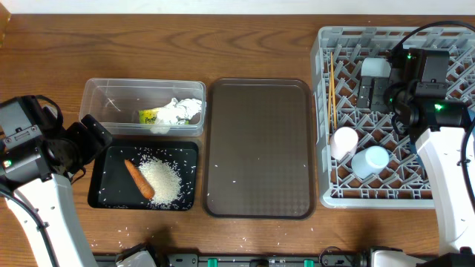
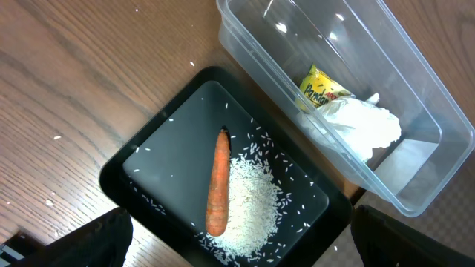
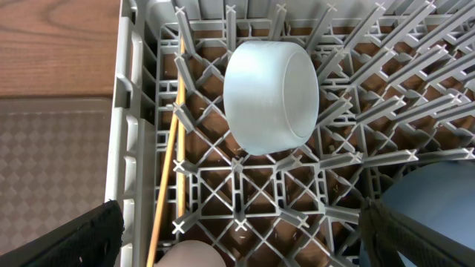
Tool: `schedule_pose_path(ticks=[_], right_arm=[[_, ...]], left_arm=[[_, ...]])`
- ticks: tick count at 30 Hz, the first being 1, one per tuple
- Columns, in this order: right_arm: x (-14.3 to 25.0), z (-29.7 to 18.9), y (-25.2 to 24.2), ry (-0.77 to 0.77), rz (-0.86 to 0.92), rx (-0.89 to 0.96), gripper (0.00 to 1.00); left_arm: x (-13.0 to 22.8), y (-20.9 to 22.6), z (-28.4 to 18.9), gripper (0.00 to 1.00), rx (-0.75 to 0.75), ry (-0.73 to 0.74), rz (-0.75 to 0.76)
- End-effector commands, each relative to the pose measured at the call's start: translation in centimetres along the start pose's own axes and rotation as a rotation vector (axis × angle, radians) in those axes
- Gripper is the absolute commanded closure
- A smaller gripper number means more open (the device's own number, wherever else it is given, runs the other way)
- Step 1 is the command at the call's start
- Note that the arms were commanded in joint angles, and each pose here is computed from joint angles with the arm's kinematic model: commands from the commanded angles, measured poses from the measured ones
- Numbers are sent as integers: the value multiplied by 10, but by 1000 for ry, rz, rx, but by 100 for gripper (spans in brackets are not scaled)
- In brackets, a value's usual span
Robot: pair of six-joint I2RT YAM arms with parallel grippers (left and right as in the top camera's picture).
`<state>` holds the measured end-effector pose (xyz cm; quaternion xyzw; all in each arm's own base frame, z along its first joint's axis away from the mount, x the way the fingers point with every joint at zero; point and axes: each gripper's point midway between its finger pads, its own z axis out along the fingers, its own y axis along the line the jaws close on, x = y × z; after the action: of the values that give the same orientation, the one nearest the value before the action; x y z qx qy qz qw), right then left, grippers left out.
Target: Sort waste into correct bins and load items into the dishwasher rack
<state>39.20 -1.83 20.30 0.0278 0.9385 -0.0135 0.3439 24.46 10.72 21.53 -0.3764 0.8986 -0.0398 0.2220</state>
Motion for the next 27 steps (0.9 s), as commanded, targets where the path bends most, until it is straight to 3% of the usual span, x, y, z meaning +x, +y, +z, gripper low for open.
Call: schedule_pose_path(ticks=[1,9,27], right_arm=[[-2,-2,0,-7,-16,10,1],[-17,-35,-1,-101,-13,9,1],[-40,-198,19,-531,-44,-60,1]], left_arm=[[-1,4,1,4,-18,0,4],[-1,4,1,4,-18,0,4],[-1,4,1,4,-18,0,4]])
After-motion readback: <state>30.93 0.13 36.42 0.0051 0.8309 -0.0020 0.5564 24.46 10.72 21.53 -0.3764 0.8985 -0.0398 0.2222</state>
